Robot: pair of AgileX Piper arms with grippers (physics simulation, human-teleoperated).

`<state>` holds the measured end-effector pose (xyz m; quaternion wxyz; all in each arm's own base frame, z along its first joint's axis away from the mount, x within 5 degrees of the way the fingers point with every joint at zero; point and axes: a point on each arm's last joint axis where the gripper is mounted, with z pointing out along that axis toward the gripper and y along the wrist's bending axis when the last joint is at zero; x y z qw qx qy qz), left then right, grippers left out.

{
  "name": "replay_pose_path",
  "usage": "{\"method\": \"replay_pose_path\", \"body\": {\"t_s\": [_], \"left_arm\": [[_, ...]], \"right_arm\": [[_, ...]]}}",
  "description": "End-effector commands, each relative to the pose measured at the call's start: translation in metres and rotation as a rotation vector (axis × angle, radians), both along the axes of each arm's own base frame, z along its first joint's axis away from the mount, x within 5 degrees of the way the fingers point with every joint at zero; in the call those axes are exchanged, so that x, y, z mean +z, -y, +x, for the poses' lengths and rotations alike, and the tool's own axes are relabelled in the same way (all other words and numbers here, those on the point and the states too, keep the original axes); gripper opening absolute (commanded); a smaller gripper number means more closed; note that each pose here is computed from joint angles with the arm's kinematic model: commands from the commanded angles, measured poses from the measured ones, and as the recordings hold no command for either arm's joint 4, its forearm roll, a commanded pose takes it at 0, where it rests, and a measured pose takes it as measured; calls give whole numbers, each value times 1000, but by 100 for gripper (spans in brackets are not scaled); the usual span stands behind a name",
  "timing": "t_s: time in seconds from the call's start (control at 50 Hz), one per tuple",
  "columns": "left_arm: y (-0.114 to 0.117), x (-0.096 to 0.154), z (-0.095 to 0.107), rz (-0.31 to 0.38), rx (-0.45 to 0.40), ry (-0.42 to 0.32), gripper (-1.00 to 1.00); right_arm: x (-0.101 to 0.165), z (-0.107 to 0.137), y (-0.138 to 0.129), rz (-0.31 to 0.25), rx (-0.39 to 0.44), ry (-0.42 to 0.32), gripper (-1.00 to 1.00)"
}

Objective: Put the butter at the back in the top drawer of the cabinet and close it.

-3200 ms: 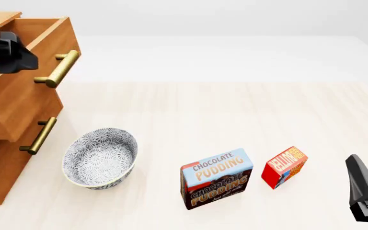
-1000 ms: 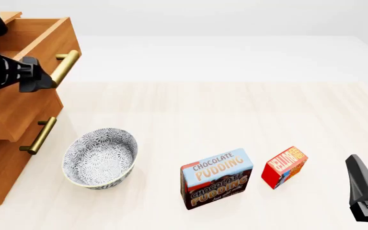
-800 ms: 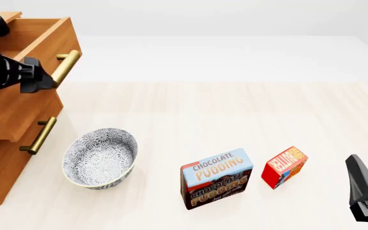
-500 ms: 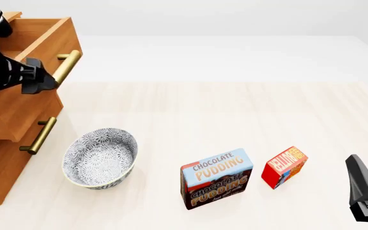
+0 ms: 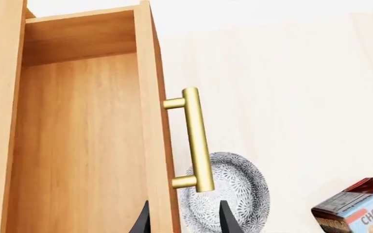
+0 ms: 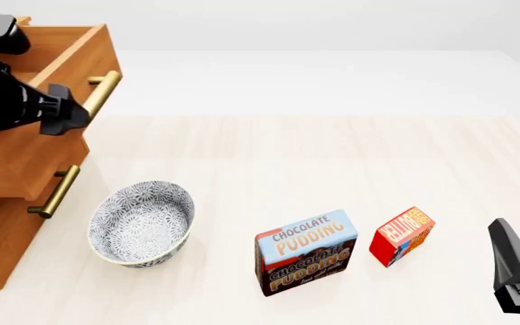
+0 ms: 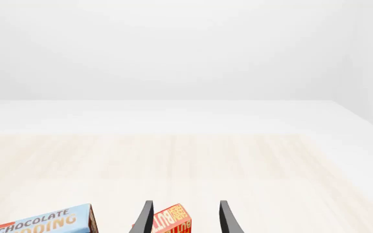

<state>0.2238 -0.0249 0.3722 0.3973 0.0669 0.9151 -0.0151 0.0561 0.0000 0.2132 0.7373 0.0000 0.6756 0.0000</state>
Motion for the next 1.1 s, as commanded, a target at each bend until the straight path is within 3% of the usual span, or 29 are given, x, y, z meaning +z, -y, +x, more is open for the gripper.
{"method": "replay_pose_path", "body": {"t_s": [0.02, 1.1], "left_arm": [[8, -29, 11, 17, -32, -97, 100], [39, -55, 25, 16, -132, -132, 100]], "right_arm": [[0, 0, 0, 0, 0, 0, 100], [0, 0, 0, 0, 0, 0, 100]]}}
